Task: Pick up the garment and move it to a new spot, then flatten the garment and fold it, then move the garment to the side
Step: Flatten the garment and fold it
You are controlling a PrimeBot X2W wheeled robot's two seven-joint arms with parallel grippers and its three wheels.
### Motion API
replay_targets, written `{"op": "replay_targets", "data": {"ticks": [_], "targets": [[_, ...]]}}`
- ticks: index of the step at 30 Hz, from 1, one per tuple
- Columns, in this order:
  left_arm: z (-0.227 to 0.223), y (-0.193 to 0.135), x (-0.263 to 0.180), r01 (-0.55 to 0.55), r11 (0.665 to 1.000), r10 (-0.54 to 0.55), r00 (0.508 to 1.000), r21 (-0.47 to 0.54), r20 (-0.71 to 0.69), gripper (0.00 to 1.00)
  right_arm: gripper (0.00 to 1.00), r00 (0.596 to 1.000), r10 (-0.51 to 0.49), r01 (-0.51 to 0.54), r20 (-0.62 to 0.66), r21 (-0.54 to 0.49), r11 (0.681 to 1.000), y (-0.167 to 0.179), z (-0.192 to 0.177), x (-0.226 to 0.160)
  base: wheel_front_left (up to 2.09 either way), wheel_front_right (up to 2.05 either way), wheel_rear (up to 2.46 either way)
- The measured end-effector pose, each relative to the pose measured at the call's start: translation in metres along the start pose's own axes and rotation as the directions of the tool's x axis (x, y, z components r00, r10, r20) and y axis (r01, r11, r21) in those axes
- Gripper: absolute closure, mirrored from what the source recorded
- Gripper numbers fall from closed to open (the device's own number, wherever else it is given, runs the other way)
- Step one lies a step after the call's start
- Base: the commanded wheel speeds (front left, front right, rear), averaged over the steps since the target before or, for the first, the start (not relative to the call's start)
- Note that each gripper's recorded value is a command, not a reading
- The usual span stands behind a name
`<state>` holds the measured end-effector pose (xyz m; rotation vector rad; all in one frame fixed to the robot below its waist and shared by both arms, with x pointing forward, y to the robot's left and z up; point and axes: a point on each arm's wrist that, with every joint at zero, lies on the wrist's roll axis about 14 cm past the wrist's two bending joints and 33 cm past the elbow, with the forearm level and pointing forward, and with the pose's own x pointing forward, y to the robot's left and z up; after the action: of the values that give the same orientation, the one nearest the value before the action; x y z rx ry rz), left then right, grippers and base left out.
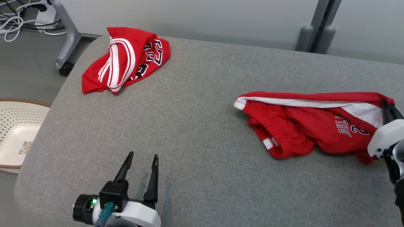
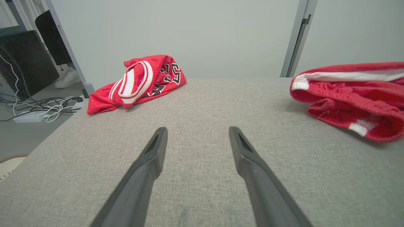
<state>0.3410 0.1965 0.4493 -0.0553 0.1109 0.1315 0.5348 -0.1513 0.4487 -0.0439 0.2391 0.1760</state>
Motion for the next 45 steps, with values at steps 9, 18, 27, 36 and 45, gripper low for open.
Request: {"op": "replay_targets", "data": {"ticks": [9,18,27,36,45], "targets": [[0.002,-0.006,0.001,0.017,1.000,-0.017,1.000,-0.003,0.008,0.00,0.71,0.996,-0.066,0.066,-0.060,-0.006,0.998,-0.028,-0.018,-0.009,0.00,0.00,0.00],[0.005,-0.031,0.007,0.099,0.995,-0.099,0.995,-0.004,0.017,0.00,0.00,0.995,-0.098,0.098,-0.033,0.011,0.995,-0.038,-0.015,-0.025,0.00,0.00,0.00],[0.009,-0.043,0.006,0.139,0.990,-0.139,0.990,-0.003,0.034,0.00,0.00,0.993,-0.090,0.090,0.079,0.002,0.996,-0.033,0.011,-0.042,0.00,0.00,0.00],[0.017,-0.048,0.002,0.154,0.988,-0.153,0.986,-0.006,0.059,0.00,0.00,0.996,0.025,-0.025,0.081,-0.006,1.000,0.016,-0.002,-0.062,0.00,0.00,0.00],[0.015,-0.046,0.003,0.151,0.989,-0.150,0.987,-0.007,0.053,0.00,0.00,0.985,0.174,-0.174,-0.006,-0.051,0.983,0.069,-0.027,-0.058,0.00,0.00,0.00]]}}
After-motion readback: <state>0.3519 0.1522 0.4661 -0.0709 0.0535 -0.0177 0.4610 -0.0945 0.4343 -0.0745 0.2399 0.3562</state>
